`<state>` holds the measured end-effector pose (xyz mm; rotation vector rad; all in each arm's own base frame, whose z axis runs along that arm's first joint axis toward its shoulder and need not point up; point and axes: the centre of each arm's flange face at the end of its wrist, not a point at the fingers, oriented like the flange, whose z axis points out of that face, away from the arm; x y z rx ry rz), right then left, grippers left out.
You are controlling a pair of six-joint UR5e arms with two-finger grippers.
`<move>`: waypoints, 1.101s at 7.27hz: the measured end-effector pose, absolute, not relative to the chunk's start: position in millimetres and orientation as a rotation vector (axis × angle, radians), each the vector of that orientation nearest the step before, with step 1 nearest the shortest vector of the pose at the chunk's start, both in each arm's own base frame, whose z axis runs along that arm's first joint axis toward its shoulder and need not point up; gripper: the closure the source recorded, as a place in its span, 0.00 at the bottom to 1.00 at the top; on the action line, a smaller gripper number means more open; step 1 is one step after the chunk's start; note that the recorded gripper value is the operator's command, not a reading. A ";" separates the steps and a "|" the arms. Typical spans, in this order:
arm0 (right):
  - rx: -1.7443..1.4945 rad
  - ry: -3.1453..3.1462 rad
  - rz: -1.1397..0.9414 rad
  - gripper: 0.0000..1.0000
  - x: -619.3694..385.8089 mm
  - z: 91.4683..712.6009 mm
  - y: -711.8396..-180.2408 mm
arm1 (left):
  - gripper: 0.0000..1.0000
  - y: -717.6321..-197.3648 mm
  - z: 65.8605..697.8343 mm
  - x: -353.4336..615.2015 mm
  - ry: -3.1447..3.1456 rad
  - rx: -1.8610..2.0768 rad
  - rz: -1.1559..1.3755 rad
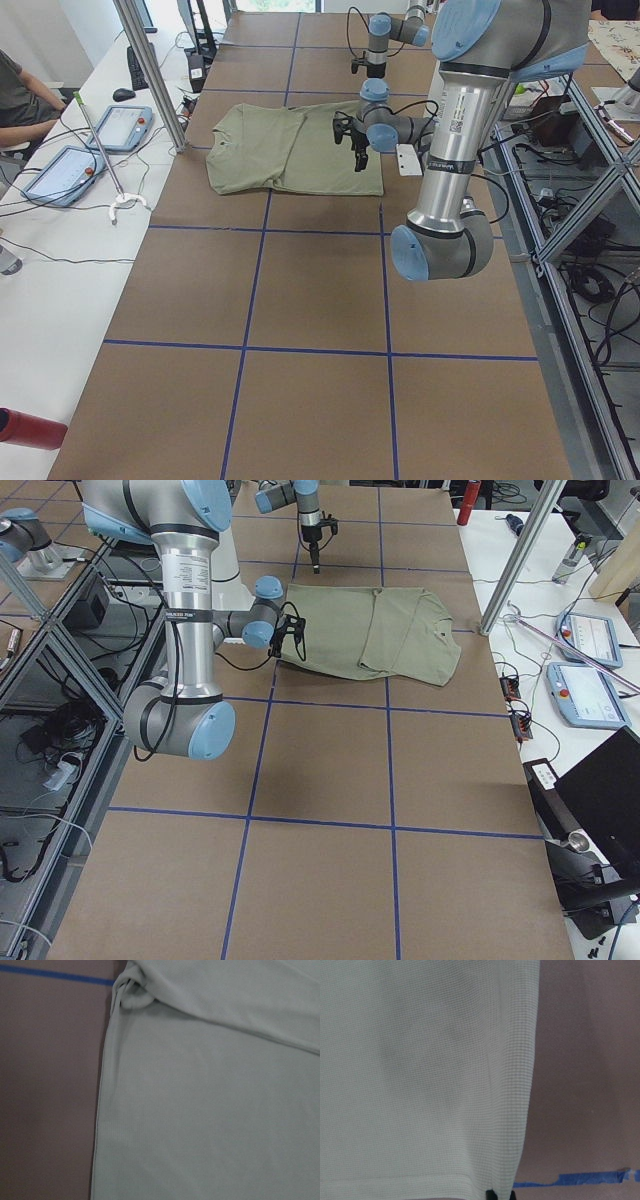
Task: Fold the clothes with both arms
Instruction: 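Move the left gripper to the other hem corner nearest the robot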
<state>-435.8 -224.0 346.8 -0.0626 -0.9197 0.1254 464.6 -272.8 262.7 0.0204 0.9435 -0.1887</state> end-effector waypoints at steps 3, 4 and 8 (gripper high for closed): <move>-0.052 -0.930 0.151 1.00 -427.8 342.7 -234.8 | 0.03 -215.5 289.8 495.5 0.816 -0.067 -0.209; -0.050 -0.934 0.158 1.00 -424.9 341.0 -238.4 | 0.03 -211.9 297.8 502.5 0.789 -0.062 -0.209; -0.047 -0.943 0.171 1.00 -419.1 337.4 -245.3 | 0.03 -226.2 320.4 514.7 0.757 -0.001 -0.214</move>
